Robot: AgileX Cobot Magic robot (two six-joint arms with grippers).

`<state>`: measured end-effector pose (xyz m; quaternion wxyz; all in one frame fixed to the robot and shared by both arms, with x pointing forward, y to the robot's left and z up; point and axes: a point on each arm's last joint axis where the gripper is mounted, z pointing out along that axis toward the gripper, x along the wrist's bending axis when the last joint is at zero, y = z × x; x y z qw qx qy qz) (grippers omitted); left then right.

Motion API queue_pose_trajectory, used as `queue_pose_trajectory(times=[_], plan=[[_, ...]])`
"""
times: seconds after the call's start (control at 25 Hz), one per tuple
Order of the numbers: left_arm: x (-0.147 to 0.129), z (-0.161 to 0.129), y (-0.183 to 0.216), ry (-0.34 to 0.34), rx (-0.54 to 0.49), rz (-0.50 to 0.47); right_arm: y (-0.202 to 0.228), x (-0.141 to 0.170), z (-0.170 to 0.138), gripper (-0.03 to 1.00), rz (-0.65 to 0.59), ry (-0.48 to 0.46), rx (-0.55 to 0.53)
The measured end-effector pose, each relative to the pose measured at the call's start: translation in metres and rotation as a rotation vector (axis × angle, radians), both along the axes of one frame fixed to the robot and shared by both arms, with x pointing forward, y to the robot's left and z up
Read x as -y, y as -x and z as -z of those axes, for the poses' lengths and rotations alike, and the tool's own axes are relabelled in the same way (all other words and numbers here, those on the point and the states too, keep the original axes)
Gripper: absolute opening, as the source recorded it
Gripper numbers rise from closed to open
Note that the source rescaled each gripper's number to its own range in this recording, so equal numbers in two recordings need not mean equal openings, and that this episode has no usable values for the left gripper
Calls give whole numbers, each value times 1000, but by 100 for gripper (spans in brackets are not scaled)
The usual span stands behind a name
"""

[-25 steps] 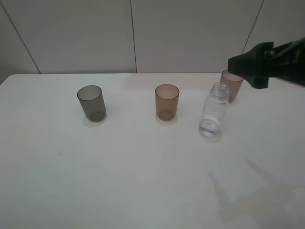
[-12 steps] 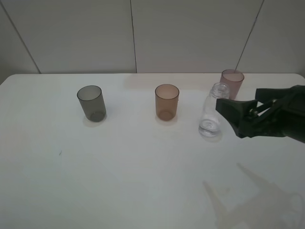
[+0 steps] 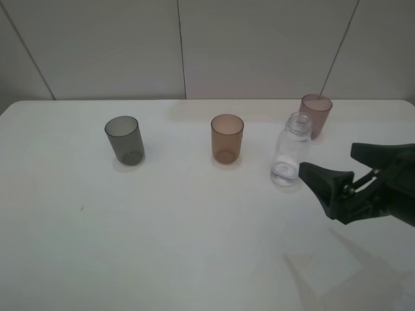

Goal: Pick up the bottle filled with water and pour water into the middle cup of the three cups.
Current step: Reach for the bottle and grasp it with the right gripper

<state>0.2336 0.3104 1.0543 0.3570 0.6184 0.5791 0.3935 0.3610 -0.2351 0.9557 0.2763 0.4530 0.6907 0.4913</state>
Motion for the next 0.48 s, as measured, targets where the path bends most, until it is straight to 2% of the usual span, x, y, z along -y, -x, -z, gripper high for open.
queue_pose_trajectory(times=[0.48], plan=[[0, 0, 0, 0, 0, 0, -6, -5, 35, 100, -34, 62, -54]])
